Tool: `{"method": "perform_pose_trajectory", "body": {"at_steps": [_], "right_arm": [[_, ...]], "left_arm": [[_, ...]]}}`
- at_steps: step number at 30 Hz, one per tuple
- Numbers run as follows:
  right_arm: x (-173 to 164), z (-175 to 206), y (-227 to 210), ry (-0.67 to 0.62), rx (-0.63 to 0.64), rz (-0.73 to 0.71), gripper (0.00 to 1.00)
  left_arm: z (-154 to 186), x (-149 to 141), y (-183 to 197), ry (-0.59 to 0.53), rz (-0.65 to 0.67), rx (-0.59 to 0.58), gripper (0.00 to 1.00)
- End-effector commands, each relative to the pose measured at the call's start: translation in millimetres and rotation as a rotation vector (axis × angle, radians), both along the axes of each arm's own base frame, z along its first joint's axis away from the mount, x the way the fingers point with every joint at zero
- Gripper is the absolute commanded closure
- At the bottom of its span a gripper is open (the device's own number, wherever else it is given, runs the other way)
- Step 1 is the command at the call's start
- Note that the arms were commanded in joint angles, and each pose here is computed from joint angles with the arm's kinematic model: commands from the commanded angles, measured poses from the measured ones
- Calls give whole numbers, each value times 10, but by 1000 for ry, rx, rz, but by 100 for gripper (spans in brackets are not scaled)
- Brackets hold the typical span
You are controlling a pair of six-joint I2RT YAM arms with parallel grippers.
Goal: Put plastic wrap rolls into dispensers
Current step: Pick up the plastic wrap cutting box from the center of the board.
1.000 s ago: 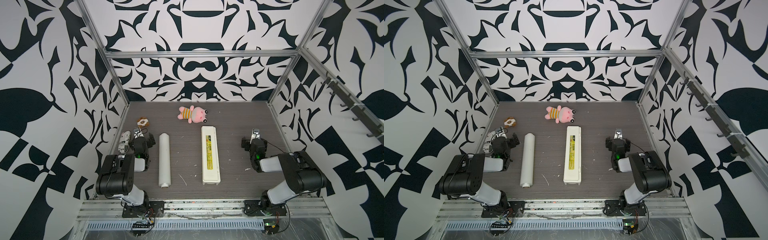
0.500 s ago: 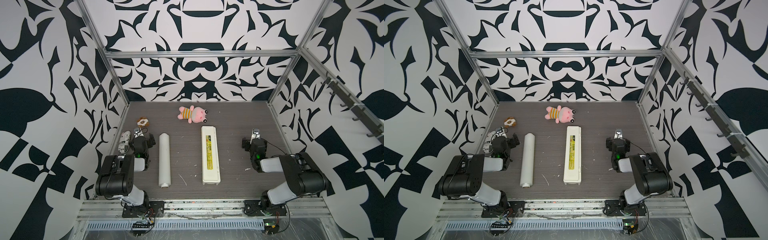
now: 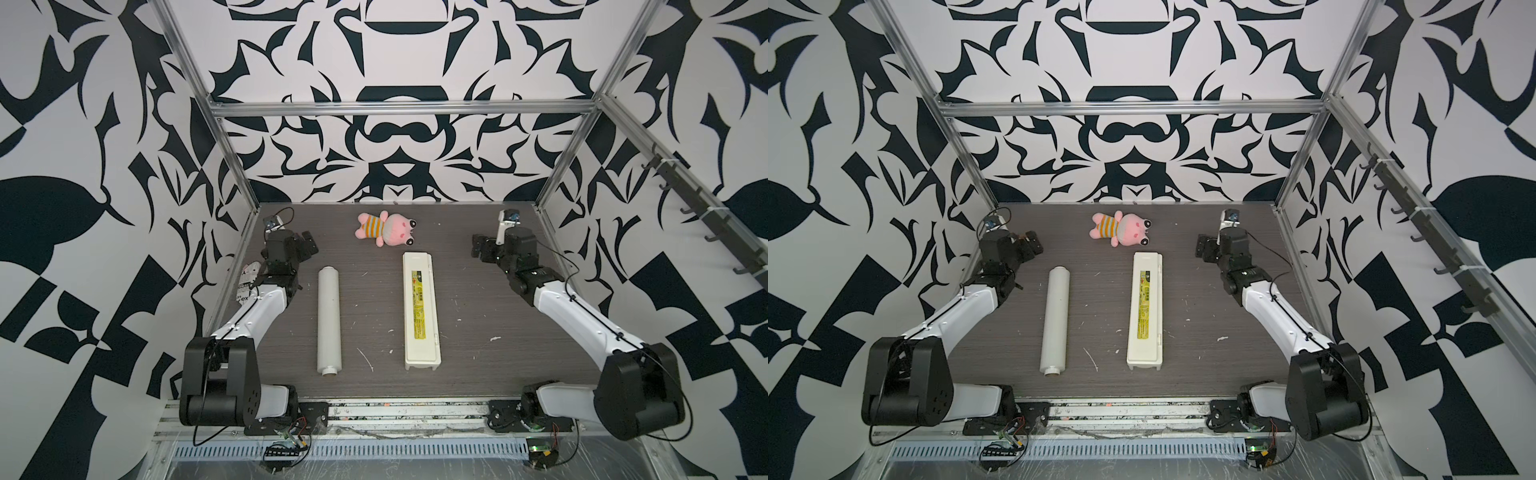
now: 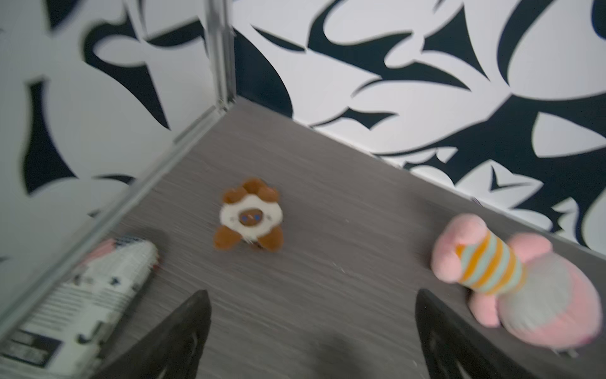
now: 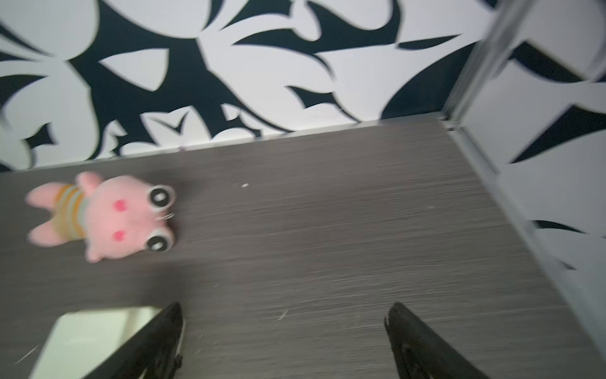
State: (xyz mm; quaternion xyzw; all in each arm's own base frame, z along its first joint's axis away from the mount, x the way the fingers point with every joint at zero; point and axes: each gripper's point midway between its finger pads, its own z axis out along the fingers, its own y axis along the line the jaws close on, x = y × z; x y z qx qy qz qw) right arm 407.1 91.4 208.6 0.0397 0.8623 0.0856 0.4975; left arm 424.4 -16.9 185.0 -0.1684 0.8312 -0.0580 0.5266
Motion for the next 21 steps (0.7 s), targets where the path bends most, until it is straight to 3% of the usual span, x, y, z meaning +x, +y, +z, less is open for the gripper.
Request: {"method": "perform_pose_trajectory", "body": {"at_steps": [1,6,10,21], "right_arm": [[-186,-237,530,188,98,76,2],[-193,-426,1044,283,94,109,1],[-226,-579,1386,325,59,148,1],[-256,-872,1744,414,4,169,1]], "left_arm": [[-236,-187,-352,108,-43,-127,1],[-360,-363,-676,120,-101,-231,1],[-436,-479,-854,128,-140,-249,1],[-625,-537,-1018,167,-202,-272,1]]}}
